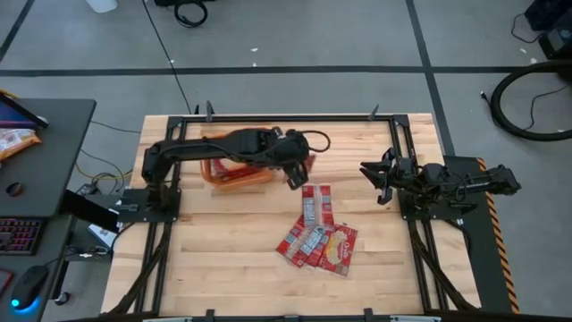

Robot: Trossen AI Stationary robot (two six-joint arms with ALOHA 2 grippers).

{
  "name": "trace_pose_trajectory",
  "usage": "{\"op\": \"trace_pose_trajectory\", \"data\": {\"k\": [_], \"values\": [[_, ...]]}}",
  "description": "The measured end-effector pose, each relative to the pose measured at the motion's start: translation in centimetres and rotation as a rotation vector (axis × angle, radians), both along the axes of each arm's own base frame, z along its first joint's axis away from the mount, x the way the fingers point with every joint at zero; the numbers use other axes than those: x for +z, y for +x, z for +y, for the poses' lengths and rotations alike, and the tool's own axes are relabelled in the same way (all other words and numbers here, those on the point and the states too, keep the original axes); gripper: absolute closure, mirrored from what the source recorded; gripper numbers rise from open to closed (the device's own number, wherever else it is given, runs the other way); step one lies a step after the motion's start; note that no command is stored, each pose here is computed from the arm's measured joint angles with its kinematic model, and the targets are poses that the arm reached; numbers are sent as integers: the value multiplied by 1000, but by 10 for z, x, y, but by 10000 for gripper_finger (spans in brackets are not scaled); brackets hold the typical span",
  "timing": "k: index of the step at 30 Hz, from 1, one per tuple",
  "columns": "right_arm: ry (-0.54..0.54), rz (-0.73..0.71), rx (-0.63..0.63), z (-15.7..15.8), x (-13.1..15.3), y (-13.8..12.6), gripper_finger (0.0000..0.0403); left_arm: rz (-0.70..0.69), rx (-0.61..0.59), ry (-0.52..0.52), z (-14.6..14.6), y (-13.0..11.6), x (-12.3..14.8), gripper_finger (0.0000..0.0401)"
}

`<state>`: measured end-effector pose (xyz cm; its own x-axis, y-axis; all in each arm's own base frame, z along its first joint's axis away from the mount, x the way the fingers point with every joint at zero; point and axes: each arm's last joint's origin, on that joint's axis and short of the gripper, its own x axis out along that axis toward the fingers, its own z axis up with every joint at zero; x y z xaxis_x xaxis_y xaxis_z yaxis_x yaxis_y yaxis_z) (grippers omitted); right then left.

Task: Sort popcorn bags into baskets
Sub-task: Put the red popcorn bag into the orange container

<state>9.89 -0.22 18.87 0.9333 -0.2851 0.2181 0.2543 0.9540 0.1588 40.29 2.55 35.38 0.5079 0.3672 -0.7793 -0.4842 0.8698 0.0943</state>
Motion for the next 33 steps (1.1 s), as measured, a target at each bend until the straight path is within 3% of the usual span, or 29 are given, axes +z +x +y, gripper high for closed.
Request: {"op": "trace_pose_trajectory", "data": {"k": [7, 13, 20, 26, 33], "values": [[-1, 3, 2, 0, 0, 0, 307, 115, 155, 39, -9, -26, 7, 398], [0, 3, 1, 0, 0, 0, 307, -16, 258, 77, -19, -48, 35, 399], [-1, 3, 1, 0, 0, 0, 307, -159, 452, 49, -19, -80, 62, 399], [-1, 7, 1, 0, -1, 1, 307, -86, 601, 45, -18, -100, 58, 398], [-1, 8, 1, 0, -1, 1, 307, -83, 696, 27, -13, -103, 44, 398]]}}
